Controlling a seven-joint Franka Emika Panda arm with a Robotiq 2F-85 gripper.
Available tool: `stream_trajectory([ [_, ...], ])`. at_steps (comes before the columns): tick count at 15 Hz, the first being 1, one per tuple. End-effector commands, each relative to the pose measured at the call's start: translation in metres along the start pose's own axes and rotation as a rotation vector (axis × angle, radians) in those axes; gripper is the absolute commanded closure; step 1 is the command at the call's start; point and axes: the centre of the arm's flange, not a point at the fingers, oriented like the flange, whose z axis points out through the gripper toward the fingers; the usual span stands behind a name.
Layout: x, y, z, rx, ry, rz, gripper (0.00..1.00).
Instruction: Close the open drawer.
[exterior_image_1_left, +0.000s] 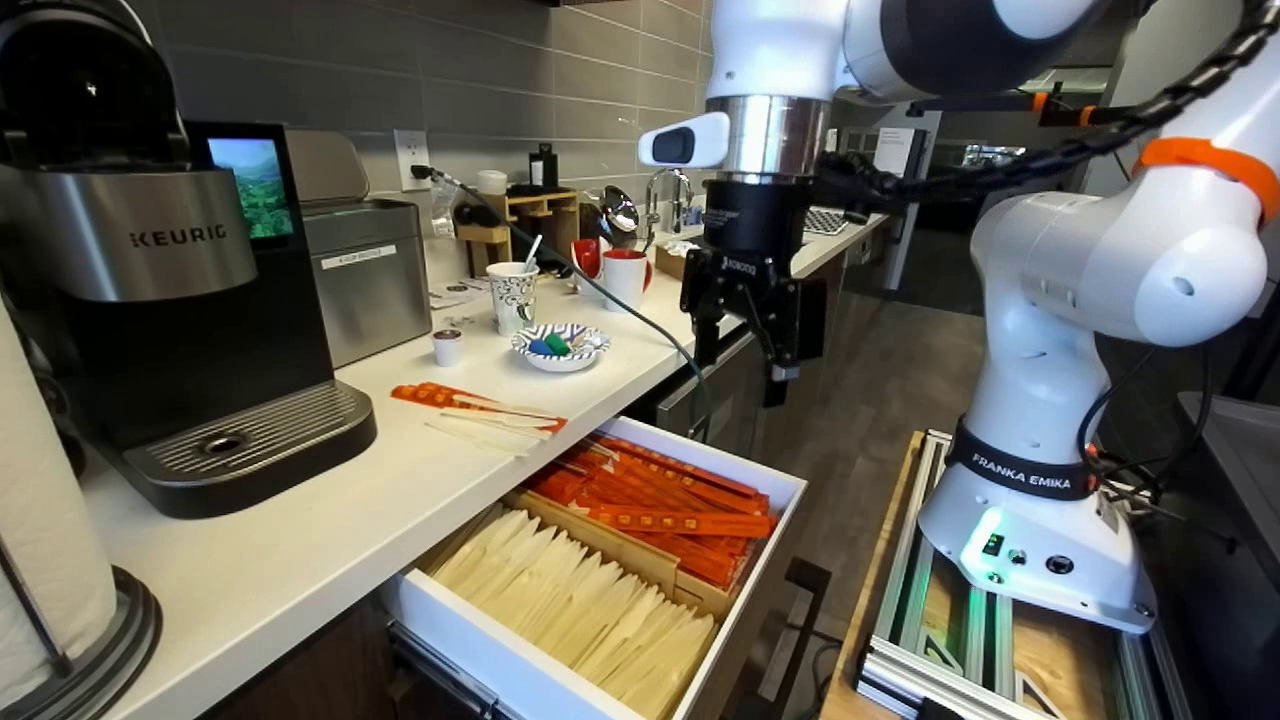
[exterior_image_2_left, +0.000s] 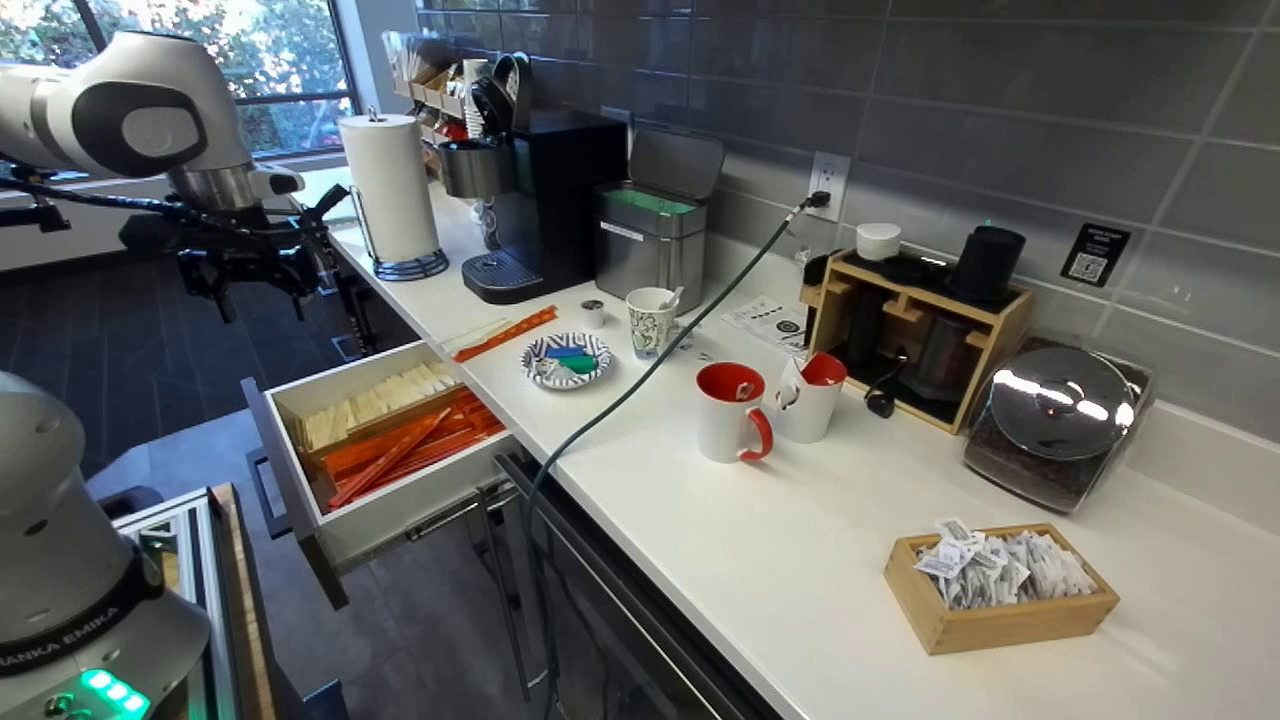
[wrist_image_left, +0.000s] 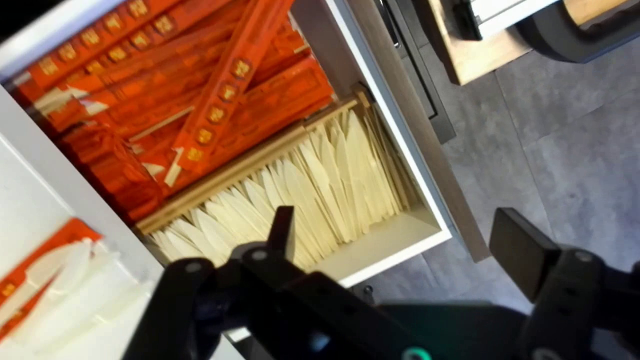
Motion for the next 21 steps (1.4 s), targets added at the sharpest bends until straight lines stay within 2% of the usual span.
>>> stream_trajectory([
  [1,0.016,-0.047,0.046,0.037,0.048,-0.194,0.00],
  [4,0.030,-0.074,0.074,0.051,0.059,-0.361,0.00],
  [6,0.034,-0.079,0.098,0.060,0.044,-0.476,0.00],
  [9,0.034,-0.074,0.131,0.083,-0.020,-0.635,0.00],
  [10,0.033,-0.068,0.139,0.090,-0.066,-0.678,0.00],
  [11,0.044,-0.079,0.110,0.076,-0.022,-0.598,0.00],
  [13,0.045,-0.076,0.119,0.090,-0.041,-0.601,0.00],
  [17,0.048,-0.078,0.112,0.080,-0.023,-0.605,0.00],
  [21,0.053,-0.067,0.148,0.085,-0.005,-0.604,0.00],
])
